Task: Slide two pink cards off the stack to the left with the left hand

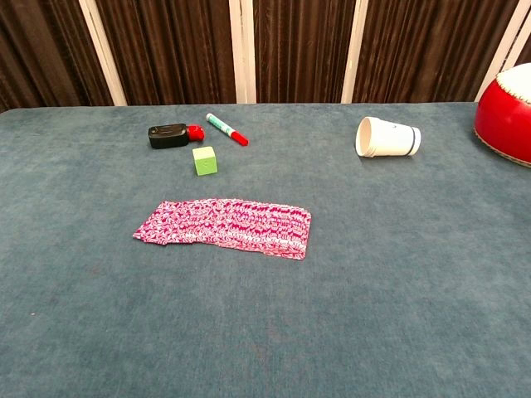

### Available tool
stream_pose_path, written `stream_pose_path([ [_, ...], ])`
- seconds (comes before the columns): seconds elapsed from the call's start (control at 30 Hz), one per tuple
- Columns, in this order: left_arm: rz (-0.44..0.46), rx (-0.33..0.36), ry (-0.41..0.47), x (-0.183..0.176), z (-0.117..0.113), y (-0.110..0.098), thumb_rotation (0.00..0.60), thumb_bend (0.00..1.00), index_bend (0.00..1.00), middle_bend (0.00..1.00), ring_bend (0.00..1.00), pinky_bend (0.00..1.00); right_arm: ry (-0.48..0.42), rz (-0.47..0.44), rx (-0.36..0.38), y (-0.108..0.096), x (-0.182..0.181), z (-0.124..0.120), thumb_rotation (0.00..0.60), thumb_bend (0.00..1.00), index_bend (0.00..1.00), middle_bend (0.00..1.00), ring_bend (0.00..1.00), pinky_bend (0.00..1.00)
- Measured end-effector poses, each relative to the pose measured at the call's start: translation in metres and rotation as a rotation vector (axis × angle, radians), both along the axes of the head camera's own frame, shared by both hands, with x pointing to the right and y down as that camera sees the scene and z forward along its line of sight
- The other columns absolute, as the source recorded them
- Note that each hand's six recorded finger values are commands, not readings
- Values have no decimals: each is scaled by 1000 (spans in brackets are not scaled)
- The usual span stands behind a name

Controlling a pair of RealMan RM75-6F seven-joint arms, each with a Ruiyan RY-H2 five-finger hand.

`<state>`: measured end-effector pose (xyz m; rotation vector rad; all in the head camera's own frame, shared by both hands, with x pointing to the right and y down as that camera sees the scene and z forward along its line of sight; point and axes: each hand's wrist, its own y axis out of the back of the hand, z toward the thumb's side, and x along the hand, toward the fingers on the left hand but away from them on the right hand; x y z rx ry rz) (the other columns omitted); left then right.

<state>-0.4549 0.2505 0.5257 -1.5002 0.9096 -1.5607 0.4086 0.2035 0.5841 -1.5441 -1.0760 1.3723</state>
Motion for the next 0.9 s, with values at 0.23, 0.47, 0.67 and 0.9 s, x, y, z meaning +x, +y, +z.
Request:
stream_pose_path([
  [0.23, 6, 2, 2, 1, 0, 0, 600, 423, 27, 0, 0, 10, 3, -5, -4, 1, -1, 1, 600, 284, 14, 150, 228, 238],
  [0.47, 13, 8, 2, 0, 0, -2, 600, 423, 28, 0, 7, 64, 1, -1, -3, 0, -1, 1, 600, 284, 14, 150, 228, 238],
  [0.67, 32, 11, 15, 5, 3, -4, 600, 423, 28, 0, 32, 120, 1, 3, -8, 1, 0, 1, 600, 284, 14, 150, 228, 238],
  [0.9, 21, 15, 35, 3, 4, -11, 600, 423, 29, 44, 108, 165, 0, 13, -8, 0, 3, 1, 600, 284, 14, 150, 228, 238],
])
